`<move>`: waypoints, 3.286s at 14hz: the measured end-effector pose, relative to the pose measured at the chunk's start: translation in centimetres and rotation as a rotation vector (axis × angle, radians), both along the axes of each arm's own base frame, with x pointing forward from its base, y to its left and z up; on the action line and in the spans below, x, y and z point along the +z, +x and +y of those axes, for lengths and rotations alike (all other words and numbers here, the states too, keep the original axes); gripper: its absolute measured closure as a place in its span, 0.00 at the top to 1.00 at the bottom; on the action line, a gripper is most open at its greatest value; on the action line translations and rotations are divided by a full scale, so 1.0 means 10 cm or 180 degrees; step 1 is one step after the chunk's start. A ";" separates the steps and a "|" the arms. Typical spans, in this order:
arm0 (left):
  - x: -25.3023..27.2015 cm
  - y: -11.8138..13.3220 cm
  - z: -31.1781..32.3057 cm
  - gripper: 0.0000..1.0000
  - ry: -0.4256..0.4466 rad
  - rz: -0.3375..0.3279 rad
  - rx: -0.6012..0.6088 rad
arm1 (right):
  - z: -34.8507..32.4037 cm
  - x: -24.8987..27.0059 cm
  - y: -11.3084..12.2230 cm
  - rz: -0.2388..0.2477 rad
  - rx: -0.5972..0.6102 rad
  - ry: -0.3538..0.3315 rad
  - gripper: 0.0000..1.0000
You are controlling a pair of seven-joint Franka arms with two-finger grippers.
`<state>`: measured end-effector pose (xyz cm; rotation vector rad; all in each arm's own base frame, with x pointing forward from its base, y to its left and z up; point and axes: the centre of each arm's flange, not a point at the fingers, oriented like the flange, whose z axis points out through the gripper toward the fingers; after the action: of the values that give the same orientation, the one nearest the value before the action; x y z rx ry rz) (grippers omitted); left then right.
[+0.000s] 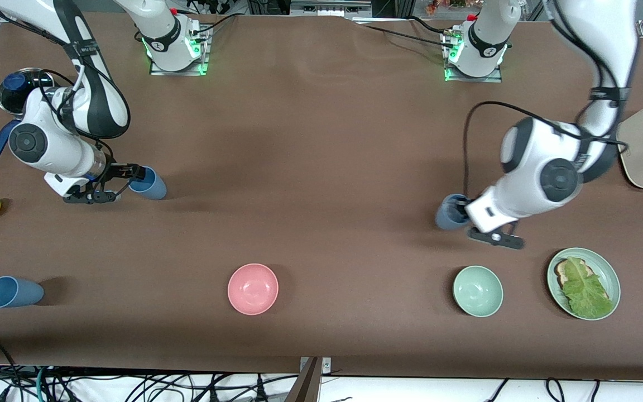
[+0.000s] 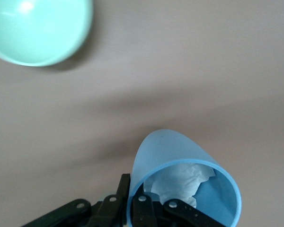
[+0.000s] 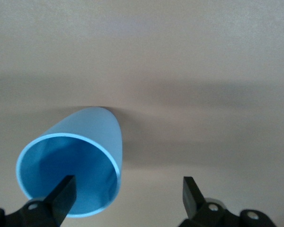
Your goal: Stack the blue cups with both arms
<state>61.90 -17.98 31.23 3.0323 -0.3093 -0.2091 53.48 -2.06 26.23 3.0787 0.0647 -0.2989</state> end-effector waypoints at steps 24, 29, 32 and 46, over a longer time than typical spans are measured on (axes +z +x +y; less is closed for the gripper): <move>1.85 -0.36 0.03 1.00 0.0193 0.0151 0.0253 | 2.64 0.96 0.25 0.0047 -0.1097 -0.0138 0.06; 2.56 -0.53 1.26 1.00 0.0147 -0.0099 0.0348 | 4.02 1.23 0.17 0.0080 -0.1701 0.0040 0.06; 2.73 -0.83 1.40 1.00 0.0146 -0.0260 0.0402 | 4.68 1.19 0.11 0.0029 -0.2009 0.0084 0.06; 2.63 -0.88 1.27 1.00 0.0183 -0.0300 0.0458 | 5.40 0.92 0.14 -0.0011 -0.2672 0.0589 0.06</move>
<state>53.11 -5.23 57.51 3.1102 -0.0922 -0.0661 54.87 51.93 35.45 3.0885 -1.2729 -0.3171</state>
